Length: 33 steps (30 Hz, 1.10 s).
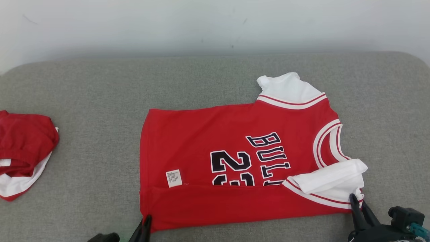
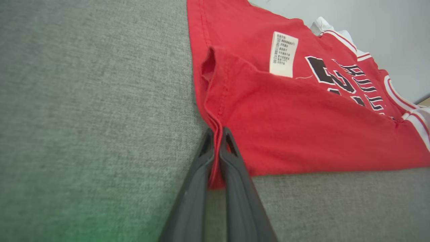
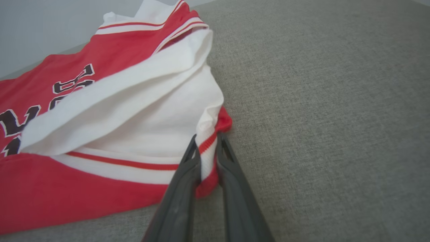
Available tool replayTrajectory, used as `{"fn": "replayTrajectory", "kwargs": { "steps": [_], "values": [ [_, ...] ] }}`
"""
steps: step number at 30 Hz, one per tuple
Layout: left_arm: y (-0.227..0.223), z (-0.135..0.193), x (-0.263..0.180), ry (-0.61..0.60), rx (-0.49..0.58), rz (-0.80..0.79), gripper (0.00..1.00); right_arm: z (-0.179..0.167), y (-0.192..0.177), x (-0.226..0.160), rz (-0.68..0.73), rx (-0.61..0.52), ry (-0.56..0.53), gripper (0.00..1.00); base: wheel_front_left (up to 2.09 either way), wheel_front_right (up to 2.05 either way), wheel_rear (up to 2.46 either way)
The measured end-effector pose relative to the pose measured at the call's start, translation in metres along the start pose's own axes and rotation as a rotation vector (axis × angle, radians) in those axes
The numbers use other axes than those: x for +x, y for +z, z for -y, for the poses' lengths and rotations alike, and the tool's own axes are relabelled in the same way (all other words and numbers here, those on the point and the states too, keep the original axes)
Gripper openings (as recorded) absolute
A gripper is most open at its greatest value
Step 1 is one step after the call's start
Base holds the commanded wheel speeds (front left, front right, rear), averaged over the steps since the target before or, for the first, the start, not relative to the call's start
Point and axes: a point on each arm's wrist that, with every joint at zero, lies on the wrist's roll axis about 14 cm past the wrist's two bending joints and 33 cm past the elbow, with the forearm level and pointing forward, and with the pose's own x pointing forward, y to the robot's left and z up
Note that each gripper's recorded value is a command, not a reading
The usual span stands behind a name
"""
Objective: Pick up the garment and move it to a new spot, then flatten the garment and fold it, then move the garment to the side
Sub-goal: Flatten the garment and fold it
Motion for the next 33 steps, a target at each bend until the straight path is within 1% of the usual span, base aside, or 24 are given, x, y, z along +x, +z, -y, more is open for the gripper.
{"fn": "replayTrajectory", "kwargs": {
  "steps": [7,15,17,28,32,33],
  "values": [
    [0.000,-0.018,-0.018,0.060,0.048,-0.001,0.00,-0.009,-0.005,-0.014,-0.001,0.004,0.017,0.00,0.00,0.00,0.00],
    [0.001,-0.030,-0.037,0.095,0.099,0.000,0.00,-0.018,-0.003,-0.025,0.020,0.011,0.034,0.00,0.00,0.00,0.00],
    [0.005,-0.035,-0.039,0.107,0.107,0.010,0.00,-0.022,-0.009,-0.031,0.010,0.013,0.043,0.00,0.00,0.00,0.00],
    [0.009,-0.042,-0.039,0.125,0.147,0.014,0.00,-0.027,-0.015,-0.043,0.002,0.026,0.058,0.00,0.00,0.00,0.00],
    [0.007,-0.036,-0.037,0.106,0.154,0.007,0.00,-0.028,-0.019,-0.043,-0.009,0.030,0.060,0.00,0.00,0.00,0.00],
    [0.006,-0.034,-0.036,0.100,0.152,0.007,0.00,-0.028,-0.019,-0.043,-0.010,0.031,0.058,0.49,0.00,0.00,0.00]
  ]
}}
